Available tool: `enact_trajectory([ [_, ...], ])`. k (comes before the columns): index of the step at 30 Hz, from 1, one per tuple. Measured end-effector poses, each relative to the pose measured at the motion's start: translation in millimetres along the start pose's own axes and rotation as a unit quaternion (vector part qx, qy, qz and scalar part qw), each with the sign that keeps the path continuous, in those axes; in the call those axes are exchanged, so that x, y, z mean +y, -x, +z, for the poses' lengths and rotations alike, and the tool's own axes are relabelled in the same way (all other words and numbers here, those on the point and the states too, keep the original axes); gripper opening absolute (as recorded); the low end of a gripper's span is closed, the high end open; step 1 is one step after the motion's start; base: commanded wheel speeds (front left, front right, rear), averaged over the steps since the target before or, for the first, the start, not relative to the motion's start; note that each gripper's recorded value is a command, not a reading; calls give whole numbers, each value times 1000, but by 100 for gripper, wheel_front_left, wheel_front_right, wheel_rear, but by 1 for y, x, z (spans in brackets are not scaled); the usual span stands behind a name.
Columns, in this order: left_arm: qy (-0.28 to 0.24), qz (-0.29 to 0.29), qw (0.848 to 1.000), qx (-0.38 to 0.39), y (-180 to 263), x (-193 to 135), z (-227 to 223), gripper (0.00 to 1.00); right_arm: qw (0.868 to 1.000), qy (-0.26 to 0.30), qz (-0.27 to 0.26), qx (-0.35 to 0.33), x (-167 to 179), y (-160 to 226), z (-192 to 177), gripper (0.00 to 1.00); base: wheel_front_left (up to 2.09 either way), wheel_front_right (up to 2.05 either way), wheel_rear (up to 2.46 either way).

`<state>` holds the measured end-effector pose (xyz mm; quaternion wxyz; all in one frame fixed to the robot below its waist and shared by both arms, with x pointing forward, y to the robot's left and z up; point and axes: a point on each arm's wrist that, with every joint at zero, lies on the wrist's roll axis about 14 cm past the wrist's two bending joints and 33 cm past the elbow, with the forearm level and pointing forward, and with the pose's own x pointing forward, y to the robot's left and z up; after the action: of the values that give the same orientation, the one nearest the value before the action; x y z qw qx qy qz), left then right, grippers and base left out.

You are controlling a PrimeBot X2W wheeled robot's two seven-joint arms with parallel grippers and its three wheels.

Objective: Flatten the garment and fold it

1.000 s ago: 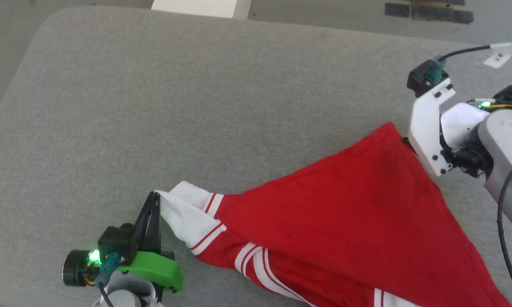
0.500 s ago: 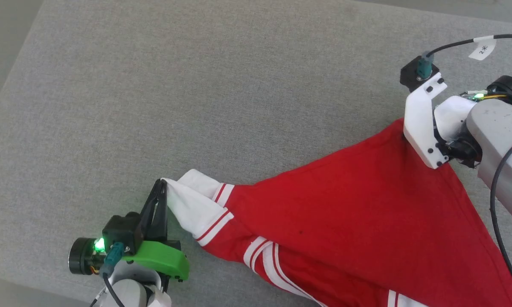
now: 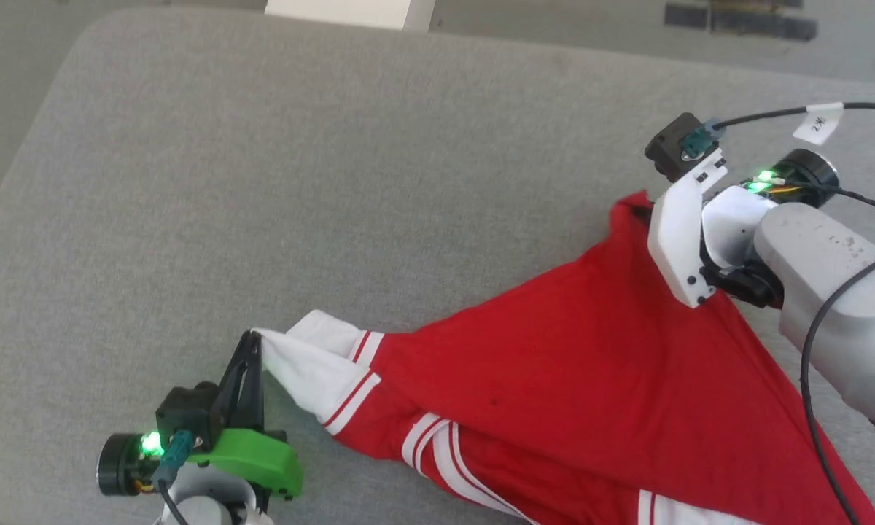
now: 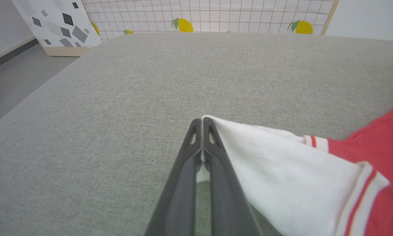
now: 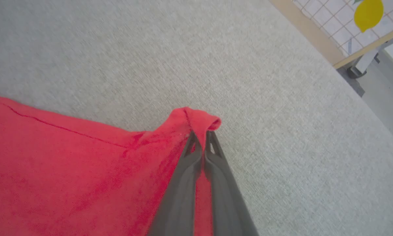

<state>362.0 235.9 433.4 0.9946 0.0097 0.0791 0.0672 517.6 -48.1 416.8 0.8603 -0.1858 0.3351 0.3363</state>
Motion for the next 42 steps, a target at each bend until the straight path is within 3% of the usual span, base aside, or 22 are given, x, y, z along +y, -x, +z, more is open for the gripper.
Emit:
enact_trajectory([
  [4, -7, -3, 1000, -20, 7, 3, 12, 0, 996, 9, -11, -90, -1, 26, 27, 0, 0, 0, 0],
  [9, -21, -5, 997, -75, 9, 8, 47, 0, 979, 4, -37, -200, -9, 68, 58, 0, 0, 0, 0],
  [16, -34, -17, 979, -202, 2, 7, 134, 0, 928, -12, -99, -360, -33, 147, 109, 0, 0, 0, 0],
  [22, -50, -60, 936, -344, -8, -17, 245, 0, 878, -16, -155, -452, -52, 214, 140, 0, 0, 0, 0],
  [31, -87, -114, 868, -476, -19, -58, 373, 0, 807, -10, -213, -551, -76, 283, 194, 0, 0, 0, 0],
  [36, -90, -121, 842, -517, -37, -70, 426, 0, 784, -2, -229, -577, -91, 293, 225, 0, 0, 0, 0],
  [42, -71, -109, 829, -543, -73, -65, 469, 0, 766, 16, -248, -593, -117, 289, 262, 0, 0, 0, 0],
])
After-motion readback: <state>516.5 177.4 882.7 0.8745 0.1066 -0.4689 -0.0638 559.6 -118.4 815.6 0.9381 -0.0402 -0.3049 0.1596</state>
